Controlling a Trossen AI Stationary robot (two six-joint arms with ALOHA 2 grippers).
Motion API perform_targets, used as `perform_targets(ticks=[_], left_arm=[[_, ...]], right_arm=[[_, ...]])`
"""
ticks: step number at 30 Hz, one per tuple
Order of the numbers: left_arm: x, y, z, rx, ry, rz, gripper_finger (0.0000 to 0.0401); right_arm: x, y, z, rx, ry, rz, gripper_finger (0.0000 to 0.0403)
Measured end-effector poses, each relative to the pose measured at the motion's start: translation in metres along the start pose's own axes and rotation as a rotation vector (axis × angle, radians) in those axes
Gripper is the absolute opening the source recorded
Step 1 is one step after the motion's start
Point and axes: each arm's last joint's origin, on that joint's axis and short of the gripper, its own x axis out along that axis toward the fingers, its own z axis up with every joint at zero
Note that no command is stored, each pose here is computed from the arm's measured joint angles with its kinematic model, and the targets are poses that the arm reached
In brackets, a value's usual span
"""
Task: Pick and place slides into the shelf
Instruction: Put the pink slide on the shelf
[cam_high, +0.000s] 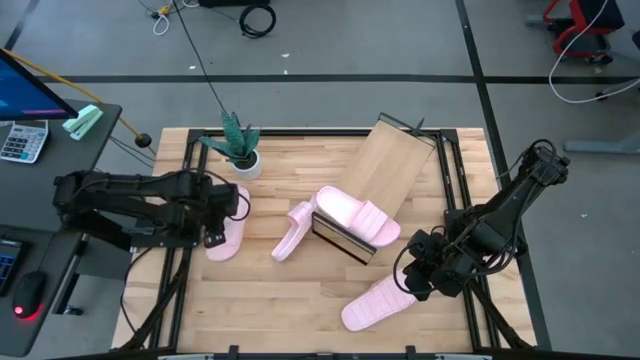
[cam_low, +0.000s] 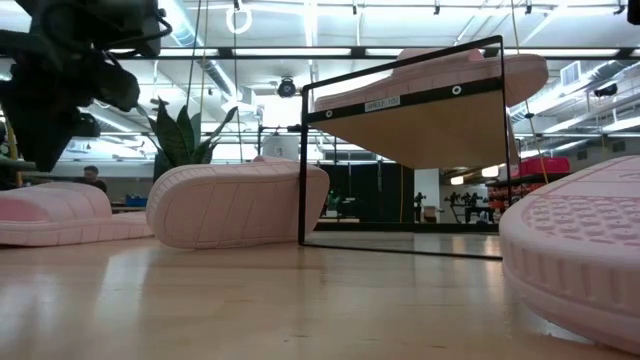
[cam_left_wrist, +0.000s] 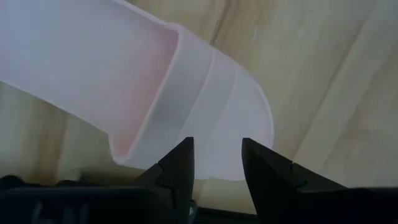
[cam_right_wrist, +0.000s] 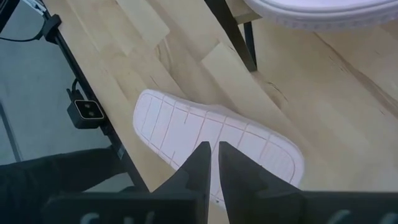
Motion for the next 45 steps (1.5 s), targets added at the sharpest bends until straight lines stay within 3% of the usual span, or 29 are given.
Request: perform_targets(ticks=[7,17,26,28,30,32,34,38,45], left_arm=[[-0.002,0.01,0.006,-0.056,-0.025,-0.044,0.0163],[0.01,0.022,0.026,0.011,0.071,-0.053,0.02],[-0.023,0.023,0.065,0.064,-0.032,0.0,0.0208],[-0.029,0.03,0.072,-0.033,-0.058,0.09,0.0209],[-0.03,0.043,0.074,-0.227,-0.053,0.184,0.0208],[-0.028,0.055,0.073,-0.399,-0.032,0.201,0.0206],[-0.025,0.062,0.071,-0.463,-0.022,0.178,0.0204],[-0.021,0.064,0.07,-0.405,-0.014,0.152,0.0202],[-0.018,0.048,0.064,-0.202,0.08,0.045,0.021]], right_arm=[[0.0,0.0,0.0,-0.001,0.0,0.001,0.0039],[0.0,0.003,0.0,-0.01,-0.004,0.034,0.0039],[0.0,0.005,0.001,-0.011,-0.006,0.05,0.0039],[0.0,0.005,0.001,-0.016,-0.006,0.048,0.0039],[0.0,0.005,0.001,-0.018,-0.007,0.047,0.0039],[0.0,0.005,0.001,-0.019,-0.013,0.046,0.0039],[0.0,0.005,0.001,-0.026,-0.019,0.045,0.0039],[0.0,0.005,0.001,-0.044,-0.019,0.045,0.0039],[0.0,0.005,0.001,-0.054,-0.019,0.045,0.0039]])
